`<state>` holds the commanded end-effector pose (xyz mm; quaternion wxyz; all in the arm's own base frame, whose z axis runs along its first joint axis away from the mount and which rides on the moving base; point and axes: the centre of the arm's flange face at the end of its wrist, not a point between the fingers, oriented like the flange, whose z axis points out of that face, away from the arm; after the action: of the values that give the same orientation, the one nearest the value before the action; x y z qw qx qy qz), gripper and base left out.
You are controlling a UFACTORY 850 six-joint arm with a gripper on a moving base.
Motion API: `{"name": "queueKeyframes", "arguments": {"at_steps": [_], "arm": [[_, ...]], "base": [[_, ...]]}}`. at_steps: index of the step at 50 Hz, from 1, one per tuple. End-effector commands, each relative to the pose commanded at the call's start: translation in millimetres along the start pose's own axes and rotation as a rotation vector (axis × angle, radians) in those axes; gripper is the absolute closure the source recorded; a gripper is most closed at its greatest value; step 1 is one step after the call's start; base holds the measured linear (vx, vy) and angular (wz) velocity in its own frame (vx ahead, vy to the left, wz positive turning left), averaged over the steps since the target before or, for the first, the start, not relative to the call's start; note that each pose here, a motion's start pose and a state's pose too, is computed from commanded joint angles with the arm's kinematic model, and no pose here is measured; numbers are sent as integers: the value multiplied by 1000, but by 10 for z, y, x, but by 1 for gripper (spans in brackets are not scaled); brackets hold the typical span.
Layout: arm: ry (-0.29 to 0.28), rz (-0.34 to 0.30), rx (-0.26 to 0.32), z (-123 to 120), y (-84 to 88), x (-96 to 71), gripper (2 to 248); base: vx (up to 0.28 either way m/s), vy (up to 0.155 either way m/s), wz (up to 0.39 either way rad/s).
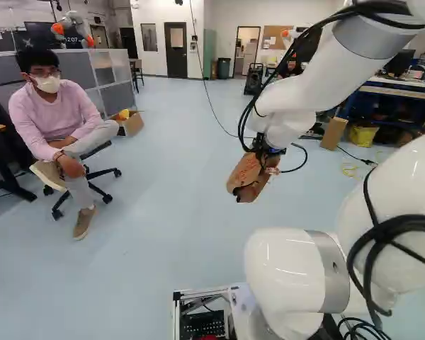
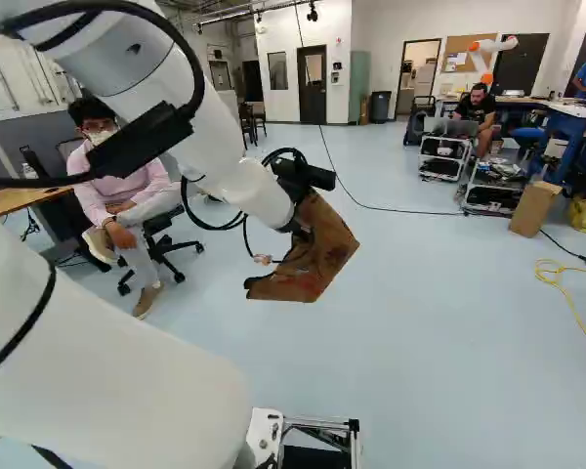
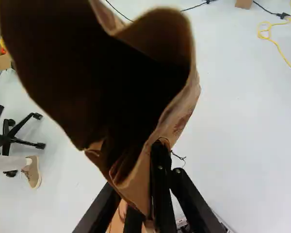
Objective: Pick up the grocery bag from the ground
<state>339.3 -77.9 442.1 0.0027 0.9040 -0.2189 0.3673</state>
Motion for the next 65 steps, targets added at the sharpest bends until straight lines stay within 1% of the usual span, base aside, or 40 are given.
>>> {"name": "queueKeyframes", "arguments": {"at_steps": [17,33,49,65], "arm": [[5,-5,1,4,-4,-13,229],[26,-24,5,19,-19,-67,229],[64,-57,15,42,-47,-164,229],[119,-105,34,66,-89,-306,229]], "base": [[0,0,0],[0,0,0],[0,0,0],[0,0,0]]}}
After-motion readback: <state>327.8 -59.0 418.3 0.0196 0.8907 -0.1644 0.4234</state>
